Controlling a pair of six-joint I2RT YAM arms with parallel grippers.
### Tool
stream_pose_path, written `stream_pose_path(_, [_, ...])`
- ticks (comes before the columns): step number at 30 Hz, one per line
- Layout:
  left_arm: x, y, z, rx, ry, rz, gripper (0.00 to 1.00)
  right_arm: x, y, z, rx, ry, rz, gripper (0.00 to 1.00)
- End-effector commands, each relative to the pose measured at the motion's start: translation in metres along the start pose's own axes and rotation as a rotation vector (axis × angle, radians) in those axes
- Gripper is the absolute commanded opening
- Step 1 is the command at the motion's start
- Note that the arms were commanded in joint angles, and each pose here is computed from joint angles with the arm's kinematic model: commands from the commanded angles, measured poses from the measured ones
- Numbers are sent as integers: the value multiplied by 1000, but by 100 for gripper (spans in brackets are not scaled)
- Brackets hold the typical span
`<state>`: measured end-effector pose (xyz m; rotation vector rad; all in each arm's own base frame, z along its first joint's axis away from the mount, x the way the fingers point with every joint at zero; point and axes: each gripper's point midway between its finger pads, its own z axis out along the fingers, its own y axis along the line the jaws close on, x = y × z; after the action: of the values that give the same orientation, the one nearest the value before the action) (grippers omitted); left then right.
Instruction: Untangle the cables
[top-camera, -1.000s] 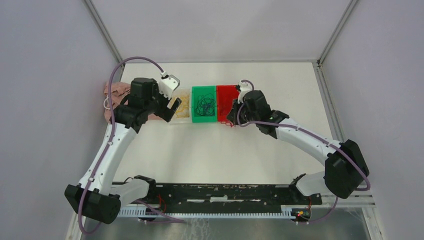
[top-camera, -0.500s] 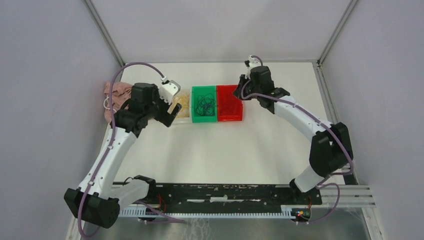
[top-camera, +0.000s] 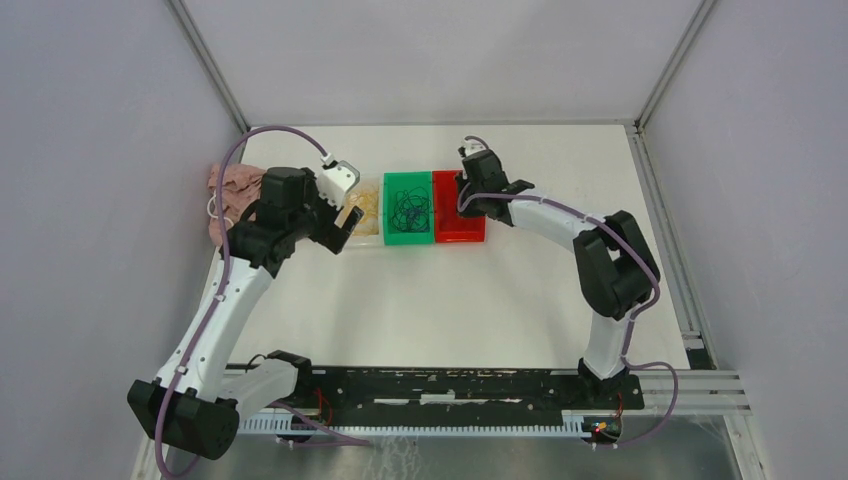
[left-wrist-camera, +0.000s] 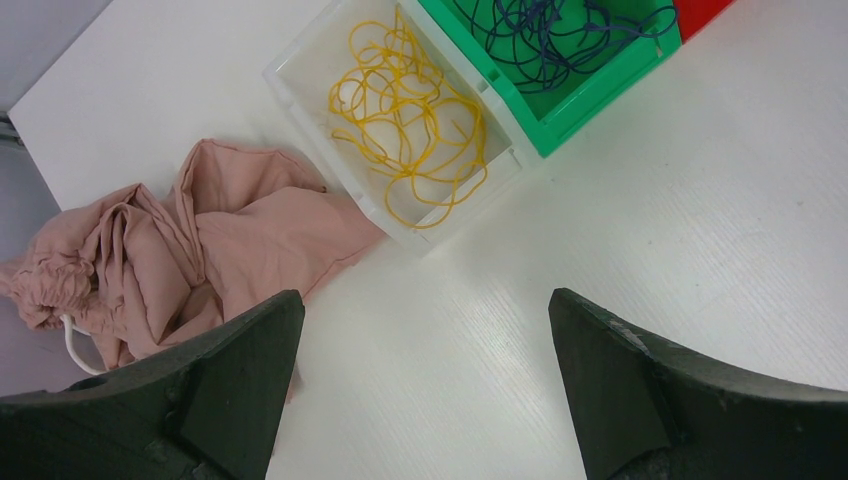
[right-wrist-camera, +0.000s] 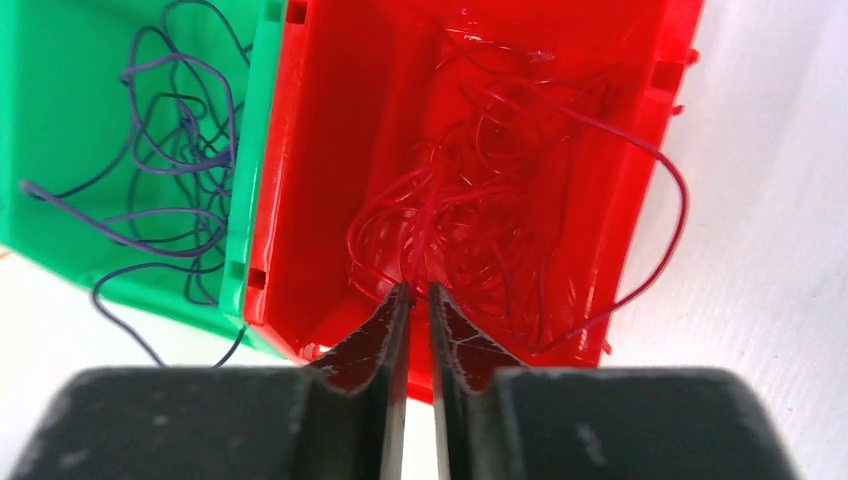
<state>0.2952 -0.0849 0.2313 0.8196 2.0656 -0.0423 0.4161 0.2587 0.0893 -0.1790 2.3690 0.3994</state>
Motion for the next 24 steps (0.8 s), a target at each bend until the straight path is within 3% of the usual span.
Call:
stream_pose_path(1, [-13, 4, -7, -18, -62, -36, 99, -22, -2, 6, 145, -86, -91, 22])
stream_pose_path(4, [-11, 6, -6, -19, -54, -36, 99, -16, -18, 13, 255, -61, -99, 29])
stream_pose_path(10, [-14, 10, -9, -20, -64, -35, 100, -18, -49, 3, 405, -92, -89, 35])
stream_pose_path(17, [-13, 9, -9, -3, -71, -51, 99, -30, -54, -13, 397, -158, -25, 37])
stream_pose_path(21, [-14, 12, -11, -2, -90, -68, 100, -32, -42, -17, 338, -153, -18, 53])
stream_pose_path(24, [-11, 16, -10, -1, -92, -96, 100, -37, -31, -29, 288, -179, -16, 70])
